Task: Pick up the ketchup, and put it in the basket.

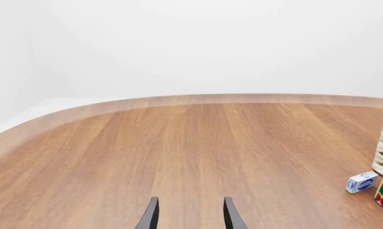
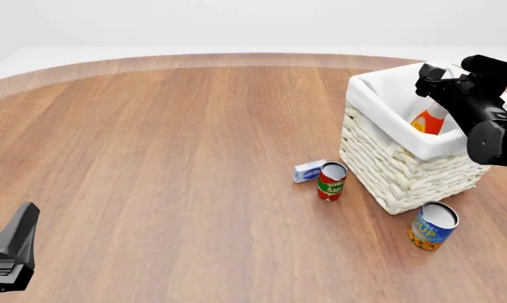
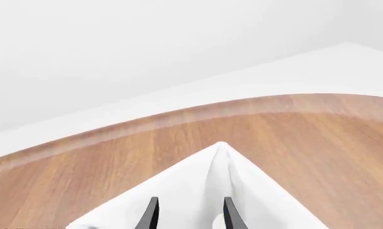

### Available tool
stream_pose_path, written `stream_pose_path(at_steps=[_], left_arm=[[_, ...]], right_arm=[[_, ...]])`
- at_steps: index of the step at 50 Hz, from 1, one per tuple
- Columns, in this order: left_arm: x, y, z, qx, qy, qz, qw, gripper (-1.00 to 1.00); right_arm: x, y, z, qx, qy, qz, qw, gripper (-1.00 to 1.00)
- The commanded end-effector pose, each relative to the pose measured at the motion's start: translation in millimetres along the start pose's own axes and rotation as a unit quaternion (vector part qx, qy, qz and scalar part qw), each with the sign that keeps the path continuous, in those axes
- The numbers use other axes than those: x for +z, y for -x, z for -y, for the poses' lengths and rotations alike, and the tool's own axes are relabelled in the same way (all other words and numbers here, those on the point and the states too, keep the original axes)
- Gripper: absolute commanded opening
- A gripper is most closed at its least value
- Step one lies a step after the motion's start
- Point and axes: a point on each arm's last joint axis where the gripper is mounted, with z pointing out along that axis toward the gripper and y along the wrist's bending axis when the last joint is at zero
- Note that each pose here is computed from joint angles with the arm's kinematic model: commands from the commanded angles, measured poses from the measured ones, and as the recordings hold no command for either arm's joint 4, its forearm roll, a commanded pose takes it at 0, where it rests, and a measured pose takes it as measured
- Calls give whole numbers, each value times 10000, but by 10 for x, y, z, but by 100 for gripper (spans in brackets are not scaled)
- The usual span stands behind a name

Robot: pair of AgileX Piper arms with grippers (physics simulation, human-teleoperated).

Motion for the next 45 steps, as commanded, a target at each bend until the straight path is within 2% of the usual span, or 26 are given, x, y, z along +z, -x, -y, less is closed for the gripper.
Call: stream_pose_path(at_steps=[1,6,10,14,16,17,18,19,20,22,23,24,30,35,37,38,41,44,45], left_arm=[[0,0,0,-1,-1,0,10000,100],[0,0,0,0,0,1,10000,100],[0,0,0,0,0,0,10000,100],[0,0,0,0,0,1,10000,100],[0,0,0,0,0,0,10000,100],[0,0,0,0,0,0,10000,100],[0,0,0,-1,0,0,10000,100],[0,0,0,-1,0,0,10000,100],[0,0,0,0,-1,0,10000,100],[0,0,0,0,0,1,10000,100],[0,0,0,0,0,1,10000,100],[0,0,0,0,0,1,10000,100],[0,0,0,-1,-1,0,10000,100],[0,0,0,-1,1,0,10000,100],[0,0,0,0,-2,0,10000,100],[0,0,0,0,0,0,10000,100],[0,0,0,-1,0,1,10000,100],[0,0,0,0,0,0,10000,100],[0,0,0,0,0,-1,10000,100]], right_arm=[[-234,55,-89,188,140,116,9997,100],[-387,123,-207,262,331,224,9989,100],[-685,206,-409,472,771,605,9941,100],[-1214,230,-644,562,1497,1201,9798,100],[-1459,202,-651,512,1682,1412,9742,100],[-1624,155,-671,415,1846,1519,9701,100],[-1875,88,-666,448,2090,1695,9621,100],[-1877,86,-665,448,2090,1696,9621,100],[-2113,42,-662,338,2323,1871,9539,100],[-2221,-10,-611,529,2377,1820,9527,100],[-2222,-10,-610,529,2377,1820,9527,100],[-2406,-48,-567,452,2503,1936,9476,100],[-2634,-123,-505,449,2707,1921,9423,100],[-2764,-157,-461,422,2810,1882,9401,100],[-2853,-164,-421,328,2832,1881,9399,100],[-2947,-182,-372,146,2826,1857,9410,100],[-3060,-226,-247,34,2502,1683,9534,100],[-3181,-300,-130,-232,2129,1565,9642,100],[-3175,-314,-117,-416,1992,1530,9671,100]])
